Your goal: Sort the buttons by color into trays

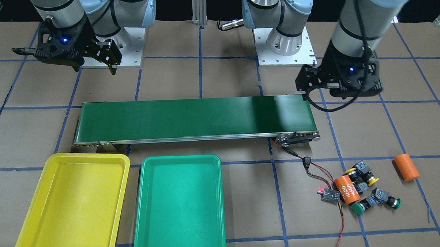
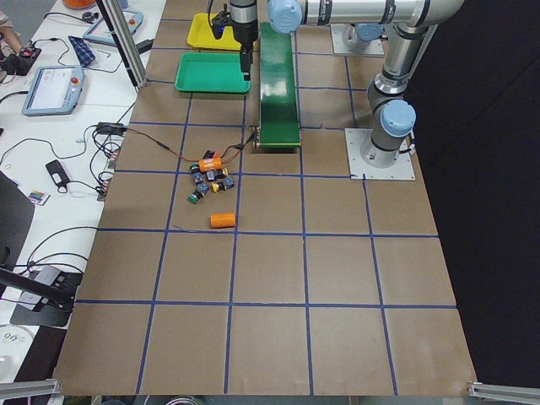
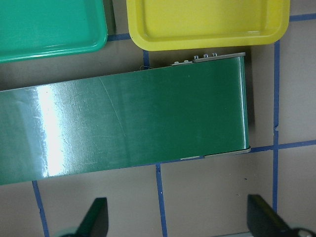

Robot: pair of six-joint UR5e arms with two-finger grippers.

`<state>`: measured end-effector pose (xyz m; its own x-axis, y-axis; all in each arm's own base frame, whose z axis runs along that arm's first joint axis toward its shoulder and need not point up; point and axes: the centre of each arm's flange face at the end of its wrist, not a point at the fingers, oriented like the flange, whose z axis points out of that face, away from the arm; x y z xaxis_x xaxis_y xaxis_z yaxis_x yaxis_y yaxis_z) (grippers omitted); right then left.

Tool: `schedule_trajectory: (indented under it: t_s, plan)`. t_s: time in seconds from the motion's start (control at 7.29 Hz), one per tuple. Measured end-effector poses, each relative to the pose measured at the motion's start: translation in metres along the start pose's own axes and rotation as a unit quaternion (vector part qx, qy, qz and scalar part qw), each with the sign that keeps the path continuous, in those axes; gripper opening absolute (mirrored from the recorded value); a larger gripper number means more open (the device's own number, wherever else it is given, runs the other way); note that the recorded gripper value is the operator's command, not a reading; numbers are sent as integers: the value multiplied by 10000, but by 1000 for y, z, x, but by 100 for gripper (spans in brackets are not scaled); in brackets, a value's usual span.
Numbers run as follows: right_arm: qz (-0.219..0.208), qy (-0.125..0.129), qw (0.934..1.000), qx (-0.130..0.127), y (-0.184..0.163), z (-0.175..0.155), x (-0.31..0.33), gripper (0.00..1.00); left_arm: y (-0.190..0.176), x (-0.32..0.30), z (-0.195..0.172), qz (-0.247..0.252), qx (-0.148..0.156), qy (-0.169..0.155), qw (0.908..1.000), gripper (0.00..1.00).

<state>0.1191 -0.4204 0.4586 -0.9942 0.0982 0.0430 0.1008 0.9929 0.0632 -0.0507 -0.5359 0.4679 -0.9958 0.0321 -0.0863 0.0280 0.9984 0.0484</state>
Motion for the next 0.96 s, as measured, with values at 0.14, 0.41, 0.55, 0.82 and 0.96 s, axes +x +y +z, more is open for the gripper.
schedule_trajectory:
  t_s: [0.14, 0.41, 0.55, 0.82, 0.96]
  plan:
    - [2, 3, 10000, -5, 0, 0, 0, 100, -16, -63, 16, -99, 38, 4, 9999, 100]
    - [32, -18, 10000, -27, 1, 0, 0, 100, -45, -183, 64, 69, 175, -49, 9998, 100]
    - [53, -31, 10000, -48, 1, 1, 0, 100, -60, -236, 104, 264, 313, -71, 9991, 100]
    - [67, -35, 9999, -92, 2, 2, 0, 100, -89, -294, 198, 384, 621, 136, 9972, 100]
    - [69, -21, 9999, -95, 2, 2, 0, 100, -98, -304, 229, 431, 646, 190, 9968, 100]
